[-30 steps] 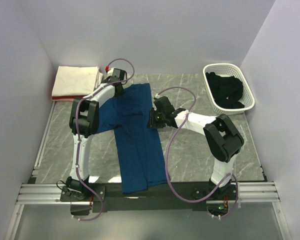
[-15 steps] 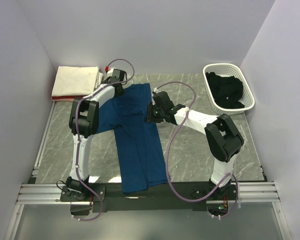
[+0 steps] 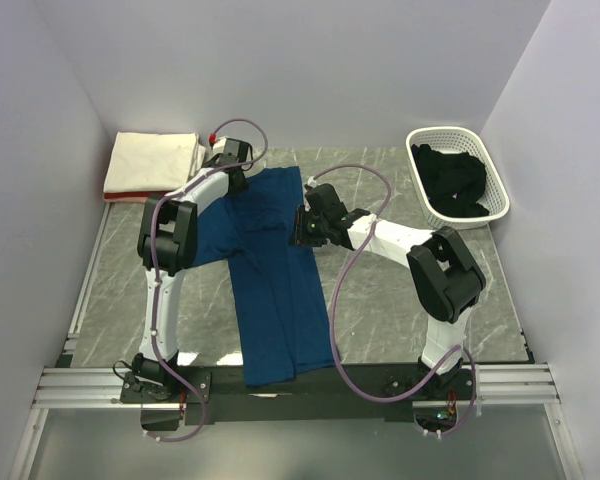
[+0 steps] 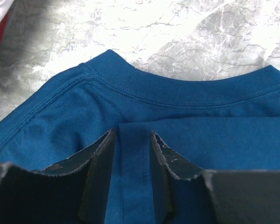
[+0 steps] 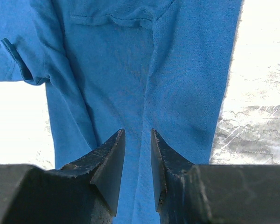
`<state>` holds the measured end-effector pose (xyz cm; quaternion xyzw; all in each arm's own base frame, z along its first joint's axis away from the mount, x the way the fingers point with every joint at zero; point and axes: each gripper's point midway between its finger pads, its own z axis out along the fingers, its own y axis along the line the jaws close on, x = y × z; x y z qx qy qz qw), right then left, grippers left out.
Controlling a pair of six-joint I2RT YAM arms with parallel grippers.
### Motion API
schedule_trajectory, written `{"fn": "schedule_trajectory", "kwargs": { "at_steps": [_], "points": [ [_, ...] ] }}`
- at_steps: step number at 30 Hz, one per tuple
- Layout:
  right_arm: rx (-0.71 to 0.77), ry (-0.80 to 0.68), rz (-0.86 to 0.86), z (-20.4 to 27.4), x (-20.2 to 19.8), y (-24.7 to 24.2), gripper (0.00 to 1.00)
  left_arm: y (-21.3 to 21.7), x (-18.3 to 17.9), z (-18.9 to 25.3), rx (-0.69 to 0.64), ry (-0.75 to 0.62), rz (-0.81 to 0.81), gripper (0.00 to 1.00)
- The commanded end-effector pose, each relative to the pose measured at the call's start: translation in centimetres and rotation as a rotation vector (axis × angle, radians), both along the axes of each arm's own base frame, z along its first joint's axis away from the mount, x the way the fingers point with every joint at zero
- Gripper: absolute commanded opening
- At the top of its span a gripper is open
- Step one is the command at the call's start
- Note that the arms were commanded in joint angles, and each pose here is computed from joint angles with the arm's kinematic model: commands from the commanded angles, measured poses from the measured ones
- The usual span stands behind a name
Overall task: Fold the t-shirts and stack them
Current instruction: Fold the tshirt
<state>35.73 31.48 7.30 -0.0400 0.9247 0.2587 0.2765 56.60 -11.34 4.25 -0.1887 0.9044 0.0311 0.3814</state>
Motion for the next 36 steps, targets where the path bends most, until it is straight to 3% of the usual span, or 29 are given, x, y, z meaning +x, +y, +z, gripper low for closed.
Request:
{"fn": "schedule_trajectory", "kwargs": {
  "at_steps": [1, 14, 19, 24, 28, 36],
  "points": [
    [0.006, -0.028, -0.006, 0.5, 0.9, 0.1, 0.36, -0.5, 1.0, 1.9, -0.038, -0.054, -0.002, 0.41],
    [0.009, -0.023, -0.009, 0.4, 0.9, -0.1, 0.36, -1.0, 1.0, 0.9, -0.061, -0.040, -0.012, 0.34],
    [0.010, -0.023, -0.009, 0.4, 0.9, -0.2, 0.36, -1.1, 1.2, 1.5, -0.063, -0.053, -0.014, 0.20],
    [0.011, -0.022, -0.014, 0.3, 1.0, -0.3, 0.36, -1.0, 1.2, 2.7, -0.065, -0.075, -0.016, 0.14],
    [0.013, -0.025, -0.019, 0.5, 1.2, -0.3, 0.36, -1.1, 1.3, 4.0, -0.069, -0.100, -0.026, 0.01],
    [-0.003, -0.051, -0.034, 0.8, 3.2, 0.1, 0.40, -1.2, 1.0, 6.3, -0.078, -0.140, -0.032, 0.00]
  ]
}}
